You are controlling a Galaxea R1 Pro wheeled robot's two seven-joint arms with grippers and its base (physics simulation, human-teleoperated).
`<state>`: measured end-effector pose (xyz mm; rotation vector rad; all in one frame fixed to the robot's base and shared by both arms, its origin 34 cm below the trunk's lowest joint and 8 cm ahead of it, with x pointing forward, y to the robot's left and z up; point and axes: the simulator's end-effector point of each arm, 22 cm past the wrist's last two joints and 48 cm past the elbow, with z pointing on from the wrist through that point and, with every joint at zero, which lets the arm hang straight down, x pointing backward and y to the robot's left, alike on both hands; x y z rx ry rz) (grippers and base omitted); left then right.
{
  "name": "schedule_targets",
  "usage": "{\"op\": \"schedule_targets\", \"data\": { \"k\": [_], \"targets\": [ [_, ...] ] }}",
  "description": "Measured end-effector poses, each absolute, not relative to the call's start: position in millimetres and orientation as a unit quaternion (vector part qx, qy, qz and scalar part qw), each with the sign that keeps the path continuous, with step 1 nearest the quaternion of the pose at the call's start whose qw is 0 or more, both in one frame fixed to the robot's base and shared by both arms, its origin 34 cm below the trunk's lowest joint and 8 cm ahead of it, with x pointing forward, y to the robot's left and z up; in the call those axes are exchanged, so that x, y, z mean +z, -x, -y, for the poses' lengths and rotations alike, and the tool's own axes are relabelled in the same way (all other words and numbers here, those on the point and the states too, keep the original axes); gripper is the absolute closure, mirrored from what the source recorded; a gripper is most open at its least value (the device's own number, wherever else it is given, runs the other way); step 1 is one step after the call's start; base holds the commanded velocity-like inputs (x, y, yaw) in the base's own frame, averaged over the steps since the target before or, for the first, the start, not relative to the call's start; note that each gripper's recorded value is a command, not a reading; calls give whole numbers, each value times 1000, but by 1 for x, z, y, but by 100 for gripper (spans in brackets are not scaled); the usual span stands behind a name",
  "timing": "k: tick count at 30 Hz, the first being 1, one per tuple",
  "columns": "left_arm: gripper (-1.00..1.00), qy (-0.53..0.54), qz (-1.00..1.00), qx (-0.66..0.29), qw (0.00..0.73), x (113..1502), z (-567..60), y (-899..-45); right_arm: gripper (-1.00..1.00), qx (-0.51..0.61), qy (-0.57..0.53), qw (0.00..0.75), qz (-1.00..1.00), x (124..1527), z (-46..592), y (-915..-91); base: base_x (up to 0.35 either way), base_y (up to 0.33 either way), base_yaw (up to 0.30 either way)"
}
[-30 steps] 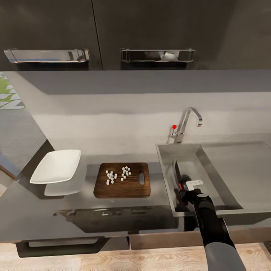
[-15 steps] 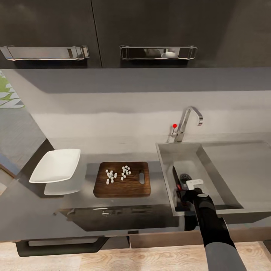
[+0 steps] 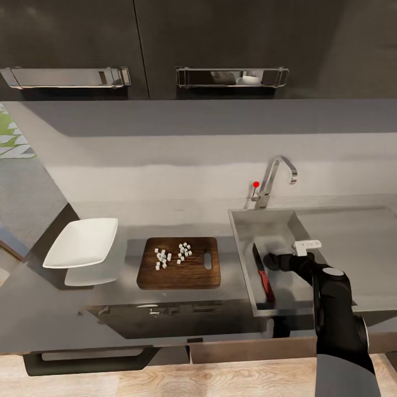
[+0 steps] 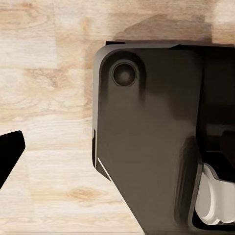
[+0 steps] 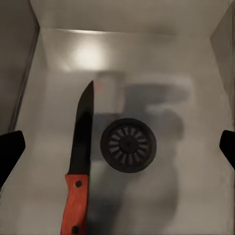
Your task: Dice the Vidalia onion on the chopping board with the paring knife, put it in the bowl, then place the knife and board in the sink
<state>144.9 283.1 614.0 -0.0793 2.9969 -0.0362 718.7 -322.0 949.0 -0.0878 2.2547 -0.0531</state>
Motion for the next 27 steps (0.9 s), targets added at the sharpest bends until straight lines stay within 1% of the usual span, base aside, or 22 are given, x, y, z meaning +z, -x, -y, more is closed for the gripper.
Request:
{"op": "schedule_targets", "data": {
  "k": [4,7,17,27],
  "targets": [
    [-100,27,-997,-12,70,614,-283,-143,-100,-14,32,434,-900,955,314,-720,0,0,0],
    [-100,27,-997,-12,70,614,-283,-143,-100,5,28,437,-899,955,293,-721,0,0,0],
    [-100,27,-997,-12,70,614,-283,-143,-100,-6,60,436,-898,958,277,-726,0,0,0],
    [-100,27,-997,-13,70,614,-281,-143,-100,-84,63,442,-891,971,275,-738,0,0,0]
  ]
}}
